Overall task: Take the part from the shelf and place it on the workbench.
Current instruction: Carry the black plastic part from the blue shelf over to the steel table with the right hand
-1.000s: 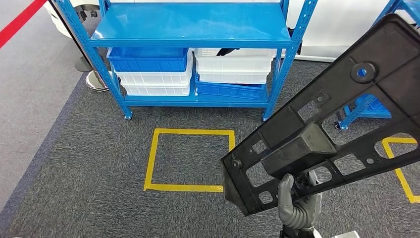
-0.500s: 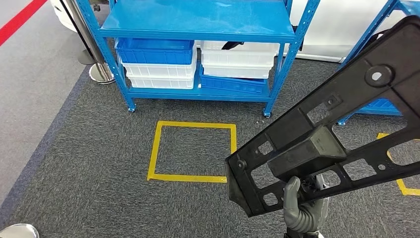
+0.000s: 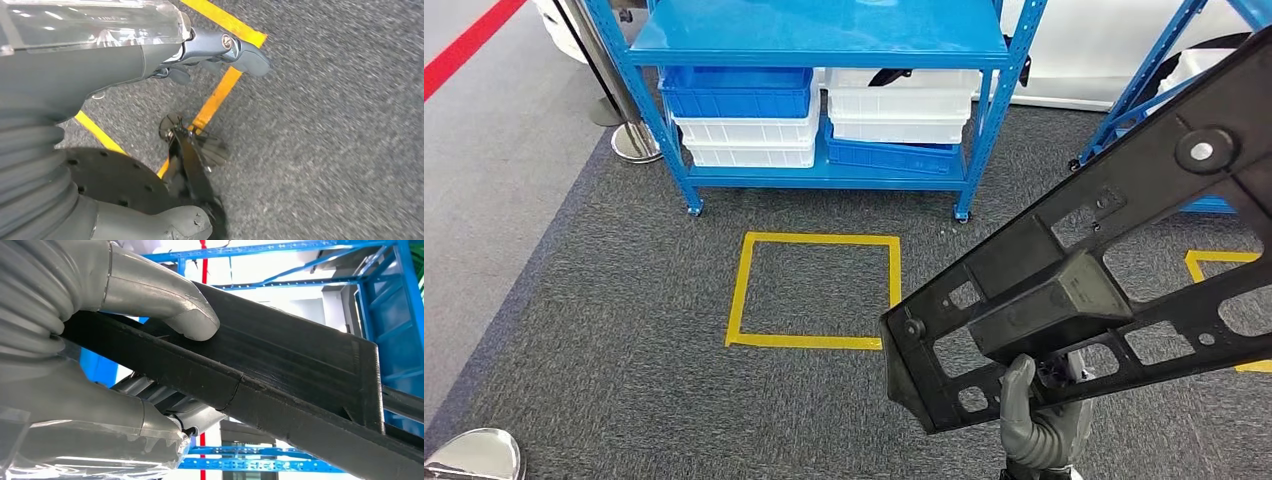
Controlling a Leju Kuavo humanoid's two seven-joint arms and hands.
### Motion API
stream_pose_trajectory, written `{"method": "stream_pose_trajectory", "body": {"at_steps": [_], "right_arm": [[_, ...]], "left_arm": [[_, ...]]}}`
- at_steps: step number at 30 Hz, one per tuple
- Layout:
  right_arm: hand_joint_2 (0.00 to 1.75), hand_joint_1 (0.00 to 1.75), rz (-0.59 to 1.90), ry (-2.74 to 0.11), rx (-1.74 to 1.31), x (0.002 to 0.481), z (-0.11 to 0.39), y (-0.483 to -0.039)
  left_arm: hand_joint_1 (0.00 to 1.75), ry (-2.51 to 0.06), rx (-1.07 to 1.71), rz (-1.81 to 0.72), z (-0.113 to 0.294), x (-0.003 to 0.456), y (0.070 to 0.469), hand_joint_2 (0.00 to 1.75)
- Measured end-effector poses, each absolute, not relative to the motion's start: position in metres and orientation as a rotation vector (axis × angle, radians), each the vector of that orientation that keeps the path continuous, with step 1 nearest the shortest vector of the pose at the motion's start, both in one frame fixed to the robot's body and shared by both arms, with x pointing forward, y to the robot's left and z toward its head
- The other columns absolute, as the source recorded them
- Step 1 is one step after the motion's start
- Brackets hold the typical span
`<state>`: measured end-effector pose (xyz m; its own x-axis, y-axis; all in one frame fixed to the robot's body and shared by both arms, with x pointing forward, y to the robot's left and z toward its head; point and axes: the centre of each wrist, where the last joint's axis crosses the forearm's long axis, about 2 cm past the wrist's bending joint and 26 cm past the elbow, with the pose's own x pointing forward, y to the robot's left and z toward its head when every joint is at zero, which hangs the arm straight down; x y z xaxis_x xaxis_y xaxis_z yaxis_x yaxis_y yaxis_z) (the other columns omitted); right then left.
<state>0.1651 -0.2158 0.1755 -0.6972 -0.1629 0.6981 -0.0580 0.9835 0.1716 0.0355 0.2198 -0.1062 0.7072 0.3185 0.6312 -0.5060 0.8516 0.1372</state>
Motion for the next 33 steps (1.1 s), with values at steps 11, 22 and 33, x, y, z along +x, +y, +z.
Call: {"method": "stream_pose_trajectory", "body": {"at_steps": [11,22,33], "right_arm": [[1.75,1.75,-0.170,-2.345,0.154,0.1666,0.1762,-0.2157],[1.75,1.75,-0.170,-2.362,0.141,0.1652,0.1770,-0.2152],[1.75,1.75,-0.181,-2.353,0.131,0.1634,0.1758,-0.2139]], "left_arm": [[0.00,-0.636,0.318,0.476,-0.1065,0.0362,0.2226,1.75],[0.00,-0.633,0.326,0.489,-0.1069,0.0348,0.2244,1.75],[0.00,-0.634,0.328,0.495,-0.1070,0.0365,0.2261,1.75]]}}
